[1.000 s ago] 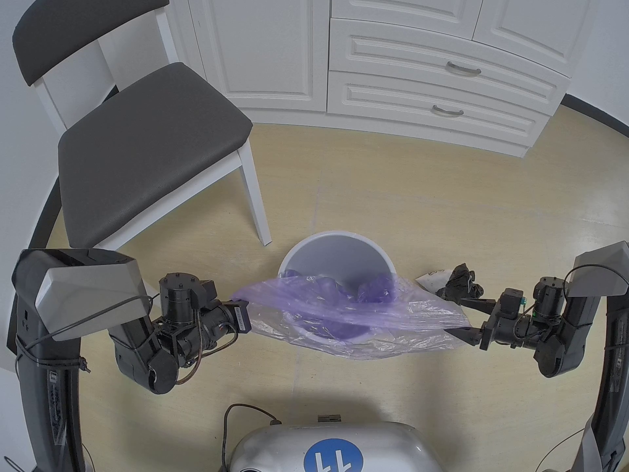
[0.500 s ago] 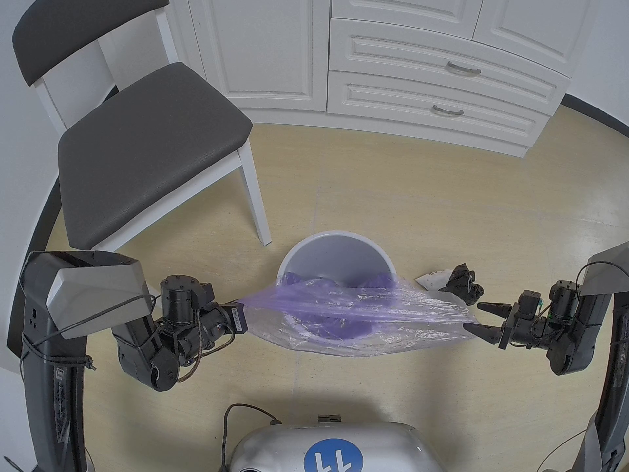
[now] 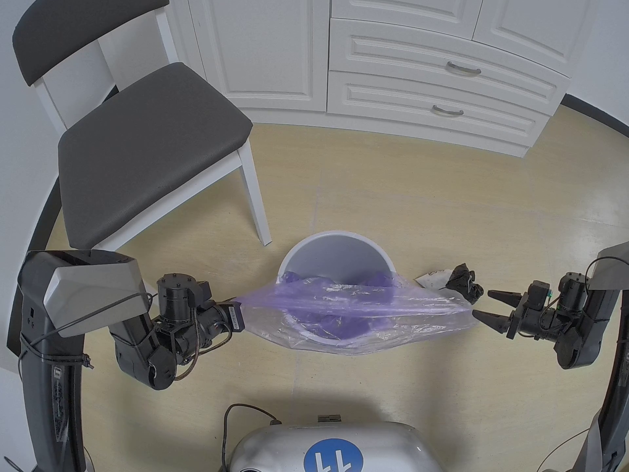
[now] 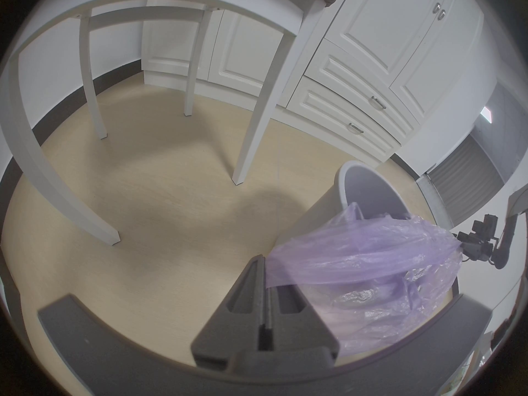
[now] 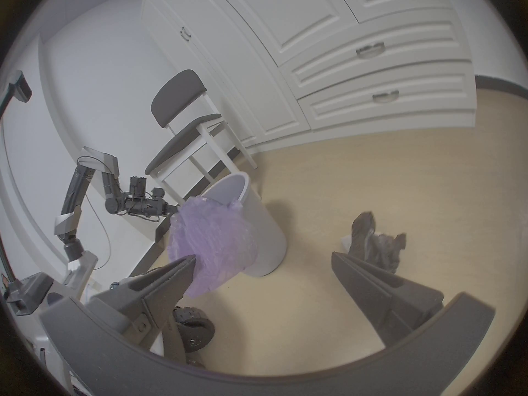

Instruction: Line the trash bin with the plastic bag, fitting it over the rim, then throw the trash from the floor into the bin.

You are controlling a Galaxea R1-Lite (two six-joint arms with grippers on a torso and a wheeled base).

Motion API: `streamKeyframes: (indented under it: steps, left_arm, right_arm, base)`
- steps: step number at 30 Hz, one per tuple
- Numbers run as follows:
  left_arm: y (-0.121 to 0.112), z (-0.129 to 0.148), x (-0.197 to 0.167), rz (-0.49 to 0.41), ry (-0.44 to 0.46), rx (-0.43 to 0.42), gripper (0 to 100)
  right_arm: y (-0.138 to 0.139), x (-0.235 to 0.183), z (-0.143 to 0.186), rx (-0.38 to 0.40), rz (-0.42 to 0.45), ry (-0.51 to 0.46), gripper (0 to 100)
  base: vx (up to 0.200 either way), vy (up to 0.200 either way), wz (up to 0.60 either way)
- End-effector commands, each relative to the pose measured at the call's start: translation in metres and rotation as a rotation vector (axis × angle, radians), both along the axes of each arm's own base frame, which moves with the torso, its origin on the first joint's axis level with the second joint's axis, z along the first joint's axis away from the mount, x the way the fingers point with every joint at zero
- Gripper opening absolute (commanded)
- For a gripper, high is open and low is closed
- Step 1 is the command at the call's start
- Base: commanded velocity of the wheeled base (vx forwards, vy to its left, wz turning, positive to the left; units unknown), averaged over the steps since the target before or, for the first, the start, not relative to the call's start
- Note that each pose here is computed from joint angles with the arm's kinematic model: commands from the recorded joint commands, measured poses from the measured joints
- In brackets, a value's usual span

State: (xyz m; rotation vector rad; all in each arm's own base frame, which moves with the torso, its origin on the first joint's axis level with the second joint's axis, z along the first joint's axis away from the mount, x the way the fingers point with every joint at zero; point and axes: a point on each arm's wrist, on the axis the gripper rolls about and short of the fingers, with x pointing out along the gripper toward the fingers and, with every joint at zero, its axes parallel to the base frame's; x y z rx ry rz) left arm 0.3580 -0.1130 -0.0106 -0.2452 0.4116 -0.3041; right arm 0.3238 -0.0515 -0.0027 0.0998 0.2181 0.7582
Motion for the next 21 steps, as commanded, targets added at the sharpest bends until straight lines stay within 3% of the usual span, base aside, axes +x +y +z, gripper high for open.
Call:
streamKeyframes:
  steps: [1,2,4,8,14,18,19,21]
  left_arm:
    - [-0.003,0.022,-0.009,-0.017,-0.036,-0.013,0]
    - [-0.003,0.022,-0.009,-0.017,-0.036,-0.013,0]
    - [-0.003,0.03,-0.011,-0.019,-0.052,-0.019,0]
    - [-0.002,0.032,-0.012,-0.018,-0.054,-0.021,0]
    - [-0.002,0.031,-0.013,-0.017,-0.051,-0.018,0]
    - [-0.002,0.03,-0.014,-0.018,-0.046,-0.018,0]
    - [-0.003,0.029,-0.016,-0.023,-0.043,-0.017,0]
    - [-0.005,0.029,-0.017,-0.027,-0.042,-0.018,0]
  right_arm:
    - [-0.001,-0.003,0.05,-0.064,-0.133,-0.153,100]
    - [-0.001,-0.003,0.05,-0.064,-0.133,-0.153,100]
    - [0.0,-0.009,0.075,-0.091,-0.242,-0.216,100]
    - [0.012,-0.028,0.098,-0.118,-0.299,-0.266,100]
    - [0.024,-0.047,0.108,-0.102,-0.27,-0.265,100]
    - [0.034,-0.046,0.104,-0.075,-0.207,-0.24,100]
    - [0.055,-0.048,0.109,-0.081,-0.176,-0.266,100]
    - [0.074,-0.05,0.116,-0.088,-0.202,-0.298,100]
  base:
    - [0.0,0.0,0.0]
    - [0.0,0.0,0.0]
    - [0.0,0.0,0.0]
    - [0.0,0.0,0.0]
    - [0.0,0.0,0.0]
    - [0.0,0.0,0.0]
    - [0.0,0.0,0.0]
    - [0.0,0.0,0.0]
